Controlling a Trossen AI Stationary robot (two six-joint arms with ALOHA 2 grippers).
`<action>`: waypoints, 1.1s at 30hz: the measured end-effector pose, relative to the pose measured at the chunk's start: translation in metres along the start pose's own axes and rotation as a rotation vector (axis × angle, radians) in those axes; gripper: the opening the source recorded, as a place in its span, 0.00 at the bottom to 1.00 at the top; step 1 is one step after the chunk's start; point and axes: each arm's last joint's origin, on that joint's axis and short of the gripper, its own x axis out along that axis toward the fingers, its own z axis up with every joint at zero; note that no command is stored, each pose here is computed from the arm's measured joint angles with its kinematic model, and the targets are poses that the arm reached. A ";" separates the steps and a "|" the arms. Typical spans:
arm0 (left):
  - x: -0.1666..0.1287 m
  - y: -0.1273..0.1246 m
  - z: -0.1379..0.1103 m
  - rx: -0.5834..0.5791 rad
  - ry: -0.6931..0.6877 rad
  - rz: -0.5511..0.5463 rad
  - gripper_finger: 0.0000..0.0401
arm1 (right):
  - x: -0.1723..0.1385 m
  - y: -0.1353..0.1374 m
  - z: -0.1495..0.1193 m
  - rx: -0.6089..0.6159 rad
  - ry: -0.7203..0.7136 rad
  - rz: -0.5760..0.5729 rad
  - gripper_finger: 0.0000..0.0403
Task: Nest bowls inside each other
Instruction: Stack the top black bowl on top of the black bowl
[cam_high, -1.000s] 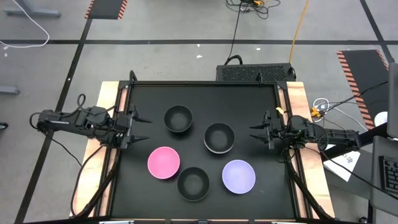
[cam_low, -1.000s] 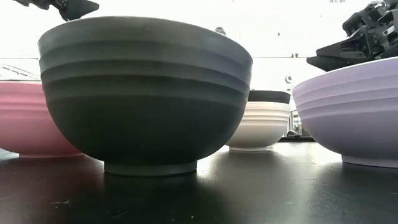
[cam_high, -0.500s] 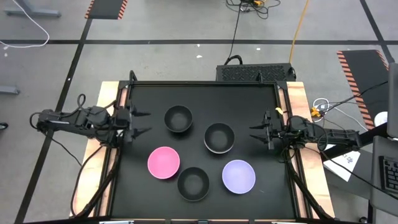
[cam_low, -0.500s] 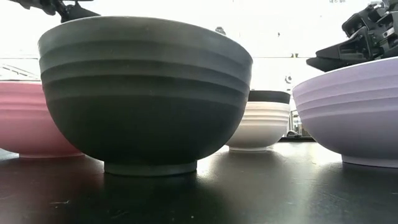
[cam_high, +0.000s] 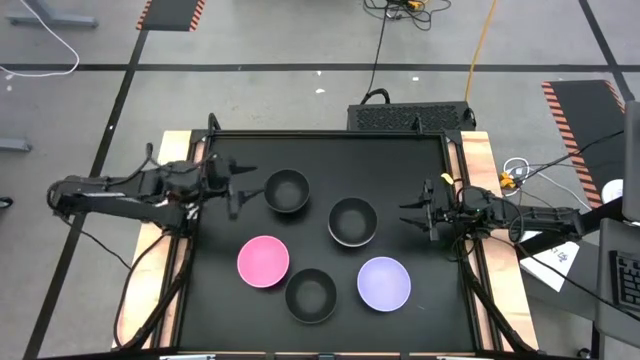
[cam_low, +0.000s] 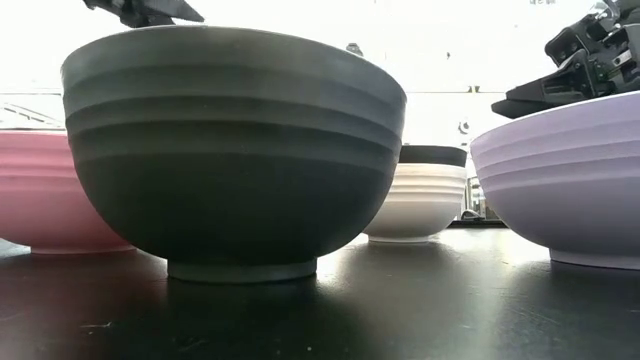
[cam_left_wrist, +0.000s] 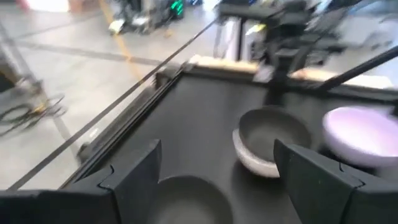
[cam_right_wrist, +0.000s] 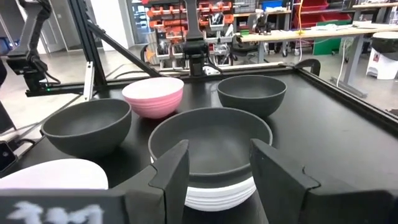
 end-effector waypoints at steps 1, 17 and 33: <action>0.005 0.002 -0.001 0.000 0.029 0.007 0.78 | 0.000 0.000 0.002 -0.001 -0.021 0.001 0.39; 0.080 0.021 -0.027 -0.061 0.296 -0.267 0.78 | 0.006 0.000 0.003 0.007 -0.027 0.002 0.39; 0.108 0.035 -0.057 -0.183 0.289 -0.130 0.78 | 0.006 0.000 0.004 0.021 -0.031 0.002 0.39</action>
